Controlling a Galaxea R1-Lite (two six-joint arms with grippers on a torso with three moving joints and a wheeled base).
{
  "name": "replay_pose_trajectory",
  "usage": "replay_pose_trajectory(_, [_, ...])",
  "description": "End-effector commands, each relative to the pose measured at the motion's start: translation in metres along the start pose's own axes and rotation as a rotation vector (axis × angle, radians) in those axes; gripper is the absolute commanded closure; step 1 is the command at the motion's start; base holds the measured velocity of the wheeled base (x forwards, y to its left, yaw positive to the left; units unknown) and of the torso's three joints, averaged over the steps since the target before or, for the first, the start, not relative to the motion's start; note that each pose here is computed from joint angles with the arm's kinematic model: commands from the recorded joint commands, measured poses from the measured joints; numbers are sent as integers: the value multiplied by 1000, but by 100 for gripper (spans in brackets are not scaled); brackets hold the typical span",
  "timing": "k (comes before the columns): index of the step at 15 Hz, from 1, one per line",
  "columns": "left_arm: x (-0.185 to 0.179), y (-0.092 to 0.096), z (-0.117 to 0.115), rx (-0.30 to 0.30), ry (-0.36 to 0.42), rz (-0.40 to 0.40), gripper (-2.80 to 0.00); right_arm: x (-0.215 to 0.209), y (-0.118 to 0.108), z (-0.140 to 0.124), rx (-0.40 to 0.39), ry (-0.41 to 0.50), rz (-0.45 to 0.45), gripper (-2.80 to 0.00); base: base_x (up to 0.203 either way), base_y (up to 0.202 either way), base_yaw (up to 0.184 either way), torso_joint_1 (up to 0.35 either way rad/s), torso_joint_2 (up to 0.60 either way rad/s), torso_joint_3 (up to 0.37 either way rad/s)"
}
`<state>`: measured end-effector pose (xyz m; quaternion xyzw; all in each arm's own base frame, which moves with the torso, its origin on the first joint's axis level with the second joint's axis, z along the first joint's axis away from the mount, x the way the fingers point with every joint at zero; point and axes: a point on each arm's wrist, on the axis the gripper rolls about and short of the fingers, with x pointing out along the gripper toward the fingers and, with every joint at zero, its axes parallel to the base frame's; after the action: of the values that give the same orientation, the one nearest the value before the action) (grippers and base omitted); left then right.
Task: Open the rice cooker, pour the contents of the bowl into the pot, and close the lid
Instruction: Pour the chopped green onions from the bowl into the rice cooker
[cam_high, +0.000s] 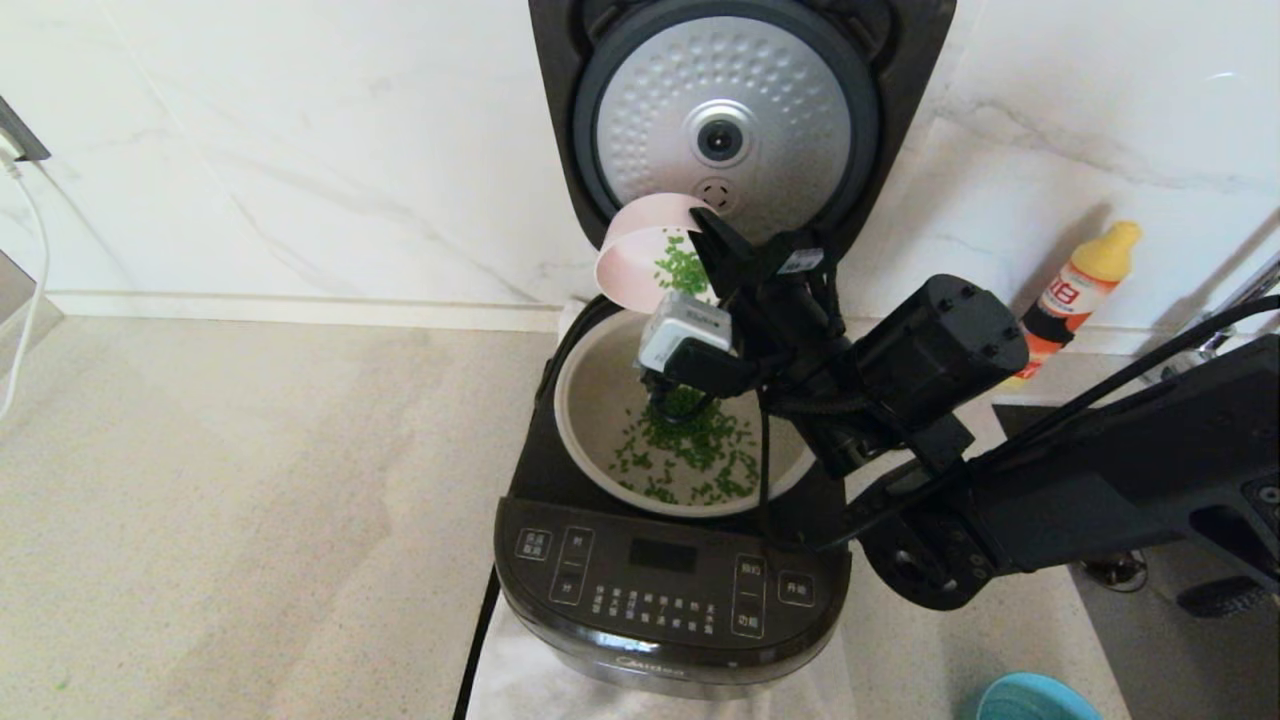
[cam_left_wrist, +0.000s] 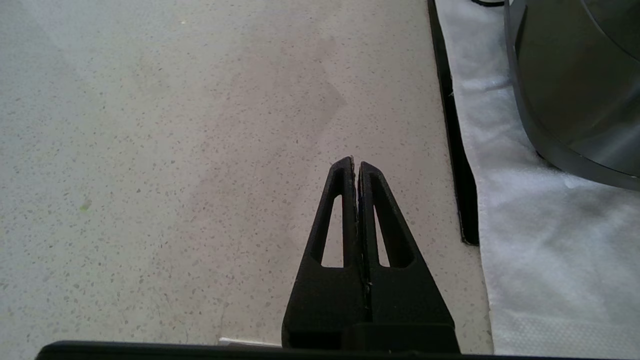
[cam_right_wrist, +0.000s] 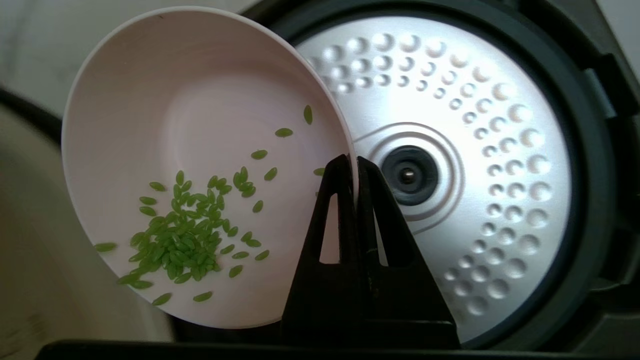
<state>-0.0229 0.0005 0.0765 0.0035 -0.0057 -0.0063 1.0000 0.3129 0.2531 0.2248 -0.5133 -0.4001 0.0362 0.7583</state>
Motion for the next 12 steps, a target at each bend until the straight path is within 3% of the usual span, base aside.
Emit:
replay_pose_trajectory(1, [1,0,-2,0,8,0,0,-15,2,3,-7,3,54,0,0,0,0,0,0,0])
replay_pose_trajectory(3, [1,0,-2,0,8,0,0,-22,-1,8,4,5,70,0,0,0,0,0,0,0])
replay_pose_trajectory(5, [1,0,-2,0,8,0,0,-16,-10,15,39,20,28,0,0,0,0,0,0,0])
replay_pose_trajectory(8, [1,0,-2,0,8,0,0,-42,-6,25,60,31,122,0,0,0,0,0,0,0])
replay_pose_trajectory(12, [1,0,-2,0,8,0,0,-51,-11,38,84,44,132,0,0,0,0,0,0,0])
